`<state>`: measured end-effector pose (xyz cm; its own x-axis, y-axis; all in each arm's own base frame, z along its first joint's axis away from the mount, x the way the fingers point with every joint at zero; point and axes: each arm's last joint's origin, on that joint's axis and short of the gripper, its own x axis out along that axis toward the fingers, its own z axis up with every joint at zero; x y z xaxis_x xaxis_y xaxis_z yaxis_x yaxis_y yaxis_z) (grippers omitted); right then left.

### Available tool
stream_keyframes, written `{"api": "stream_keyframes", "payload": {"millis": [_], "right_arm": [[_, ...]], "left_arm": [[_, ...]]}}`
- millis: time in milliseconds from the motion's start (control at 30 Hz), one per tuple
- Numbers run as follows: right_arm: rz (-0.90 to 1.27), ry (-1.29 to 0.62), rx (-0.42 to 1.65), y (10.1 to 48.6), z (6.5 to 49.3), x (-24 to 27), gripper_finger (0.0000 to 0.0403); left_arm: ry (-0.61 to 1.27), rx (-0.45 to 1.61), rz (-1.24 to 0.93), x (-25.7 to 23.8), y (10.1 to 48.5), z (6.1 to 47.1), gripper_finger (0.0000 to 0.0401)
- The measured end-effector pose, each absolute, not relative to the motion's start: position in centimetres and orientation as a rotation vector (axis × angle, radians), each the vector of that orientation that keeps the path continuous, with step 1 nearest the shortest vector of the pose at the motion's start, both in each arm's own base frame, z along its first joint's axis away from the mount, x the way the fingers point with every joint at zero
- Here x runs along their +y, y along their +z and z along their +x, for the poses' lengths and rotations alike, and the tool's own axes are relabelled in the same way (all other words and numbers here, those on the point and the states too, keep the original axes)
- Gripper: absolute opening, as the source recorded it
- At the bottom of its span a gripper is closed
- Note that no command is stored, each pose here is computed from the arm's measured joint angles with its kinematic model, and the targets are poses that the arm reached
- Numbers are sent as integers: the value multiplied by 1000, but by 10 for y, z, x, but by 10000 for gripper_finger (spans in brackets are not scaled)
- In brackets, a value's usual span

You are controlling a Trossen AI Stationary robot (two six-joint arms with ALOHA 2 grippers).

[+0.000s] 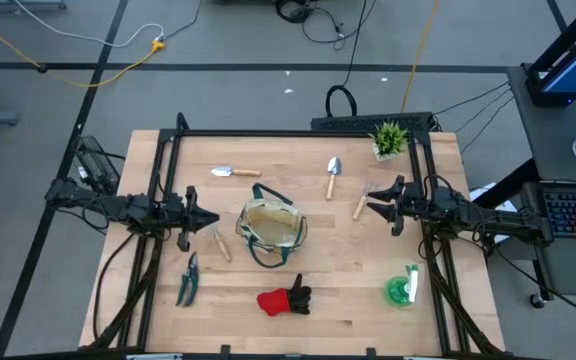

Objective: Pick & Place Garden tools in Gardening bag
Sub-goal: Put the green spray bottle into the brown gardening bag

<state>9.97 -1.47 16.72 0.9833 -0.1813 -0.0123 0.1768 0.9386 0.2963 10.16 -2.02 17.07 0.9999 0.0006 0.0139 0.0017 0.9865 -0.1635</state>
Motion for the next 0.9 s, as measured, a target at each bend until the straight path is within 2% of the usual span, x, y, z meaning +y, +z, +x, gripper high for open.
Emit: {"api": "stream_keyframes", "payload": {"millis": [200, 533, 900], "right_arm": [[295, -183, -15, 167, 100, -15, 155], [294, -181, -36, 169, 100, -15, 155], [287, -217, -283, 192, 96, -16, 155]], "left_arm": [[64, -21, -134, -18, 171, 102, 31], [71, -46, -168, -18, 173, 101, 31], [125, -18, -126, -16, 170, 101, 31]]}}
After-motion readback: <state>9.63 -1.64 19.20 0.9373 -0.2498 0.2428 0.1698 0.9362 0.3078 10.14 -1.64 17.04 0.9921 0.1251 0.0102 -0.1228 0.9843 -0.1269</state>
